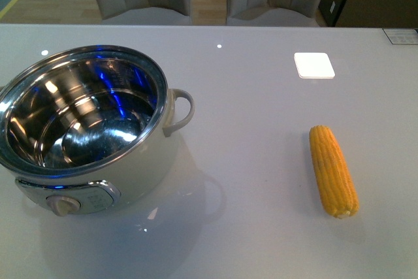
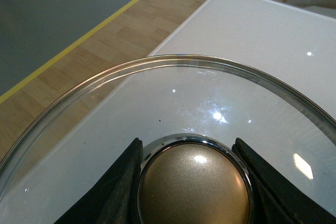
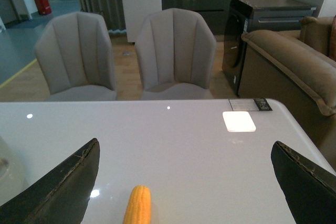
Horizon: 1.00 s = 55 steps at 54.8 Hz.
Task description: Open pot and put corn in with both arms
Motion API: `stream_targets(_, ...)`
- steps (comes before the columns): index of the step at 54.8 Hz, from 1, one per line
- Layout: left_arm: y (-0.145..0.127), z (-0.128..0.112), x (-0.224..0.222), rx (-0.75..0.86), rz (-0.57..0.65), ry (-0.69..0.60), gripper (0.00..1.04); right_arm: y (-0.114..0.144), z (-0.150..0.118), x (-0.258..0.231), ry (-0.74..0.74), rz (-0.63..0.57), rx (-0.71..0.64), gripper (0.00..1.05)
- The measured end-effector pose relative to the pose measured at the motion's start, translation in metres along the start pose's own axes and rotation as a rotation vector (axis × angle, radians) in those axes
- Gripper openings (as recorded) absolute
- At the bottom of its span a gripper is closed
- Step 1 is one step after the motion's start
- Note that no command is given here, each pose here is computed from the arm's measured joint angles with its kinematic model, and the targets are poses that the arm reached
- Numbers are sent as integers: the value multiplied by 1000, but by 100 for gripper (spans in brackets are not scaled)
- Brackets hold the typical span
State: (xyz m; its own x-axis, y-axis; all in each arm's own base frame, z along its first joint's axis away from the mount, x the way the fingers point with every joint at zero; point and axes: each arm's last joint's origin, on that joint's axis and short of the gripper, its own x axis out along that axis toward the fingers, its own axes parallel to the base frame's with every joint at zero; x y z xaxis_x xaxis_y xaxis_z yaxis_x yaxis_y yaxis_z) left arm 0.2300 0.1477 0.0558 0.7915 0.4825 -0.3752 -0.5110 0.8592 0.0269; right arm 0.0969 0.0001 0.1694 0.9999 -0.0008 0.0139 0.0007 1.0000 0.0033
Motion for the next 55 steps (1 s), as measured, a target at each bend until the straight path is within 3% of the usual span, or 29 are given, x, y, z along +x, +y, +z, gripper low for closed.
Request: stream_targets(55, -8, -66, 83, -3, -33, 63, 44, 0, 0, 0, 0, 0, 0, 96)
